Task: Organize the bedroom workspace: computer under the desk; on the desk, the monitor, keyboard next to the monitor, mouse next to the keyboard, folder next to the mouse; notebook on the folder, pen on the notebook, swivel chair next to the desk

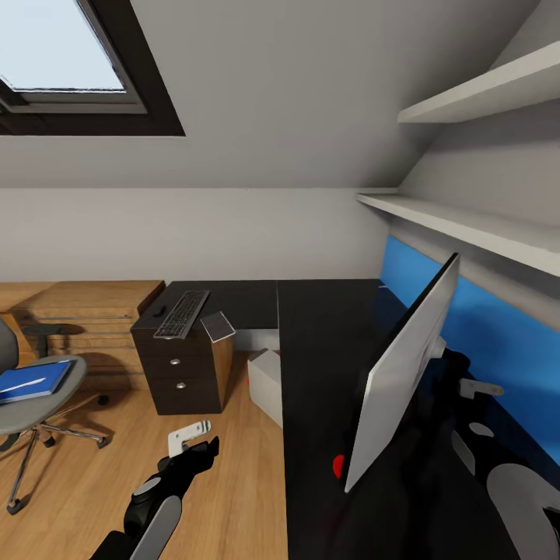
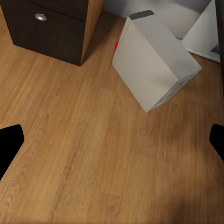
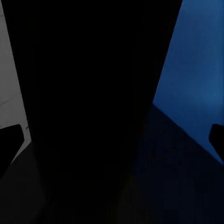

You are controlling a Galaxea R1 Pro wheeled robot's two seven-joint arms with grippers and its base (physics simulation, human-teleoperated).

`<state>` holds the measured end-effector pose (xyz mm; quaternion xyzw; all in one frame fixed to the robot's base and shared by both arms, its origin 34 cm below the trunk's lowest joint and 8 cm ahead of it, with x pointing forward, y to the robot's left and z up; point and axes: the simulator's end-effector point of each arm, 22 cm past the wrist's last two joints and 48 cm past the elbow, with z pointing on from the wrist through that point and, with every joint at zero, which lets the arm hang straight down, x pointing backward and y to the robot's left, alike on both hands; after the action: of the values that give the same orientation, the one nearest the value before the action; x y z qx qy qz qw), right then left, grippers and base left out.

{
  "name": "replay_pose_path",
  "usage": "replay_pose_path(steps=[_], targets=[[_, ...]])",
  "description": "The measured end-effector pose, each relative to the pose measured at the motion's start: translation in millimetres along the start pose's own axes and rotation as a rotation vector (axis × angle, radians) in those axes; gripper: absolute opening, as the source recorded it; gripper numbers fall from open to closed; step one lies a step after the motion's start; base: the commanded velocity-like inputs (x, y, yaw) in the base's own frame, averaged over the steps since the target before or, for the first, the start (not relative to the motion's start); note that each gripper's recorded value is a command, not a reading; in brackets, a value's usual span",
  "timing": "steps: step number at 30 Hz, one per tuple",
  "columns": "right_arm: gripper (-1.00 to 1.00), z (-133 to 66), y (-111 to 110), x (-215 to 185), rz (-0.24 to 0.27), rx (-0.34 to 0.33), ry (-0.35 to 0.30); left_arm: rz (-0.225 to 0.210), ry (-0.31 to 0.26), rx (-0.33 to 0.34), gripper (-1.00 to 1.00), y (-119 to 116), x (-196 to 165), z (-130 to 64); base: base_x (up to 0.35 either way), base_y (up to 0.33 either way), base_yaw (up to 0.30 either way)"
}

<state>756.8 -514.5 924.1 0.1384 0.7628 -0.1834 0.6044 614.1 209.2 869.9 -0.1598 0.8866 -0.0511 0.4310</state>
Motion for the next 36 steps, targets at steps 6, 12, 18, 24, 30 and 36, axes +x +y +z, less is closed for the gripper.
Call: replay_pose_path(steps=[6,12,18,24,30,36], targets=[[1.0,0.1,0.0,-0.4,0.0,0.0,-0.001,0.0,0.0,0.0,1.0,0.1,0.0,0.0,0.0,0.0,0.0],[1.0,0.0,0.0,-0.1,0.0,0.0,0.0,0.0,0.0,0.0,1.0,0.1,0.0,0.0,0.0,0.0,0.0],[1.0,0.0,0.9,0.0,0.0,-0.004,0.0,0.0,0.0,0.0,1.0,0.0,0.0,0.0,0.0,0.0,0.0],[1.0,0.0,1.5,0.0,-0.001,-0.007,0.0,0.0,0.0,0.001,1.0,-0.3,0.2,0.0,0.0,0.0,0.0],[1.0,0.0,2.1,0.0,-0.003,-0.009,0.0,-0.001,0.001,0.001,1.0,-0.3,0.1,0.0,0.0,0.0,0.0],[1.0,-0.3,11.1,-0.4,-0.005,-0.05,-0.002,-0.001,0.001,0.001,1.0,-0.3,0.1,0.0,0.0,0.0,0.0]])
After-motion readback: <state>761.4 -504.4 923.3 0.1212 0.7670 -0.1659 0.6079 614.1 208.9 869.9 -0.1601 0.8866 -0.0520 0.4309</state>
